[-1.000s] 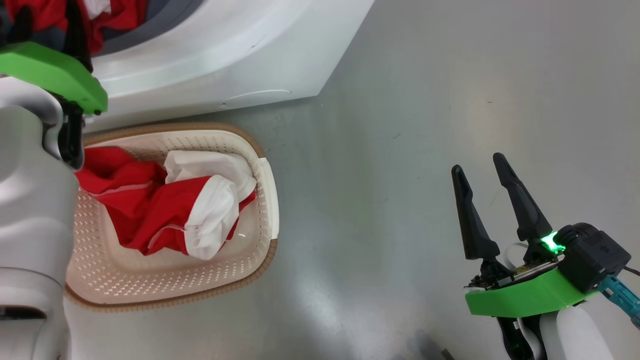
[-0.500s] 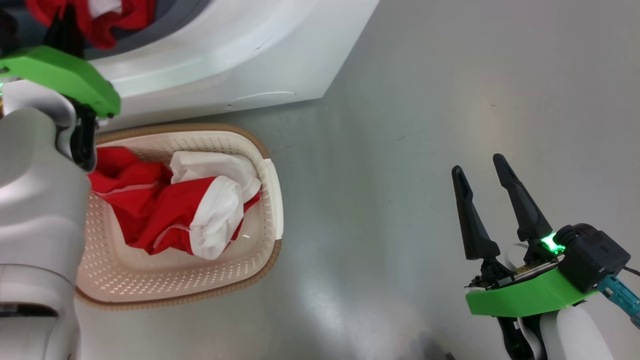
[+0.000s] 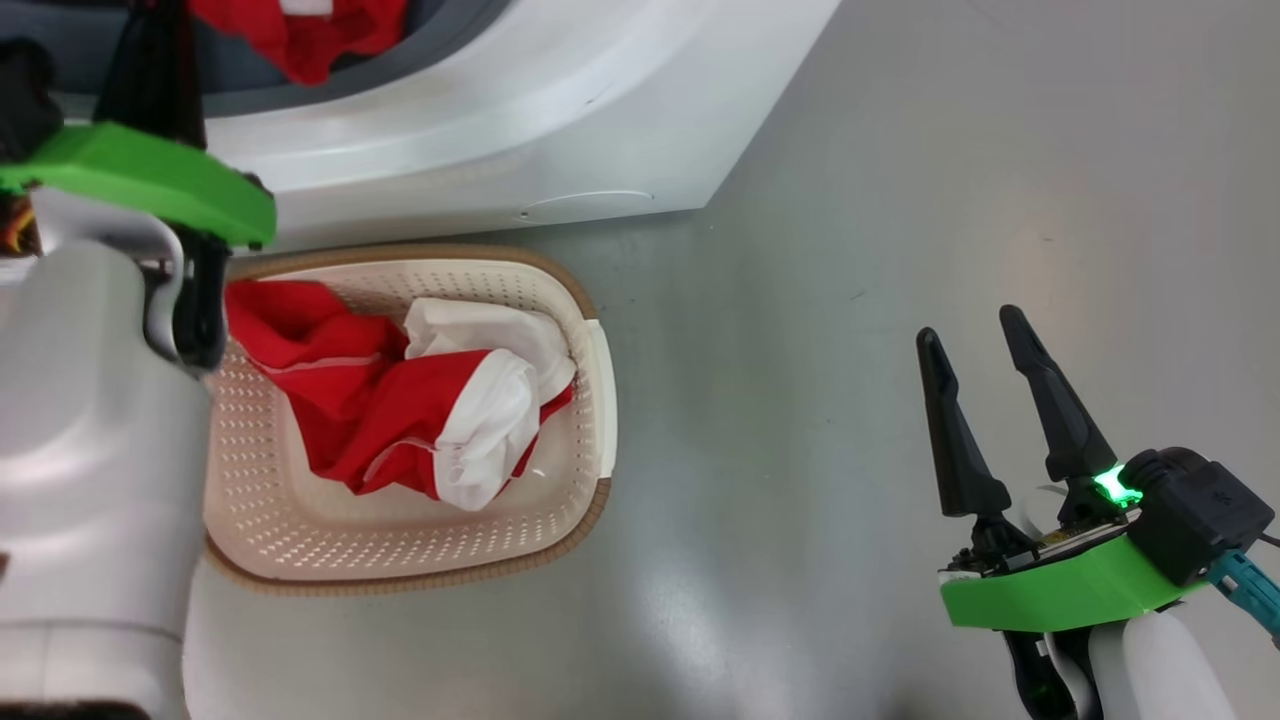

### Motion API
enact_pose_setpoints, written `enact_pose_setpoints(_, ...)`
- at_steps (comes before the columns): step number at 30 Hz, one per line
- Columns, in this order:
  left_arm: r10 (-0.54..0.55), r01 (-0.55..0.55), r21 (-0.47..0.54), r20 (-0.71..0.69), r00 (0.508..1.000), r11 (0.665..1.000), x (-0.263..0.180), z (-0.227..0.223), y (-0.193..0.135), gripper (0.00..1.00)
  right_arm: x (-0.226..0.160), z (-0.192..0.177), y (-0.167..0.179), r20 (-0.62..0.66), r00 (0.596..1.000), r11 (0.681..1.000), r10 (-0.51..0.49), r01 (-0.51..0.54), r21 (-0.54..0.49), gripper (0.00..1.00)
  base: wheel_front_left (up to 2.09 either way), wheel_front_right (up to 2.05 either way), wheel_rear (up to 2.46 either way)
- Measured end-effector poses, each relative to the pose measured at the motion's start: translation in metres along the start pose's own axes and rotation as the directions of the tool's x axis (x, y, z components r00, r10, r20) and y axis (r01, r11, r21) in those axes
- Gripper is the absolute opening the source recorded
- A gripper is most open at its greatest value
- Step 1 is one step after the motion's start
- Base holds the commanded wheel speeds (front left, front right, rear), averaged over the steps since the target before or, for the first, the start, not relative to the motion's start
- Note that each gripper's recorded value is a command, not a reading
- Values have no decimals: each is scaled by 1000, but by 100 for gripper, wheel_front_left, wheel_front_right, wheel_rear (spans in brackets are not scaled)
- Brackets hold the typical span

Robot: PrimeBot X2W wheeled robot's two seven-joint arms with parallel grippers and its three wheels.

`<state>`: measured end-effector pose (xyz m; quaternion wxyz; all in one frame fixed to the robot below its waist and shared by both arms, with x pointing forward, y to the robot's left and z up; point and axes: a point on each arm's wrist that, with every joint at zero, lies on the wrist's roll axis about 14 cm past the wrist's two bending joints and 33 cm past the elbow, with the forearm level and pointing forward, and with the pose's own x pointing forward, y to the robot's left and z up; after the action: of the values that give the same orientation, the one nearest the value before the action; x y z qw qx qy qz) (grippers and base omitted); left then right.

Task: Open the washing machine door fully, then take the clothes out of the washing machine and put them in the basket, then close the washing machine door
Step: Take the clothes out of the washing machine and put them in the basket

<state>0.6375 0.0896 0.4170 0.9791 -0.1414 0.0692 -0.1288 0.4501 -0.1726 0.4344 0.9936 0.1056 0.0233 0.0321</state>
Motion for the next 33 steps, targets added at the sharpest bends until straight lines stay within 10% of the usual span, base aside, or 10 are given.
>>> enact_pose_setpoints(21,8,-8,-1,322,947,1000,-98,88,-22,0,12,1,12,22,999,999,36,-37,19,100,0,0,0)
enact_pose_setpoints(33,-89,44,95,555,827,995,-148,184,-61,0,15,0,15,17,999,999,48,-48,16,100,0,0,0)
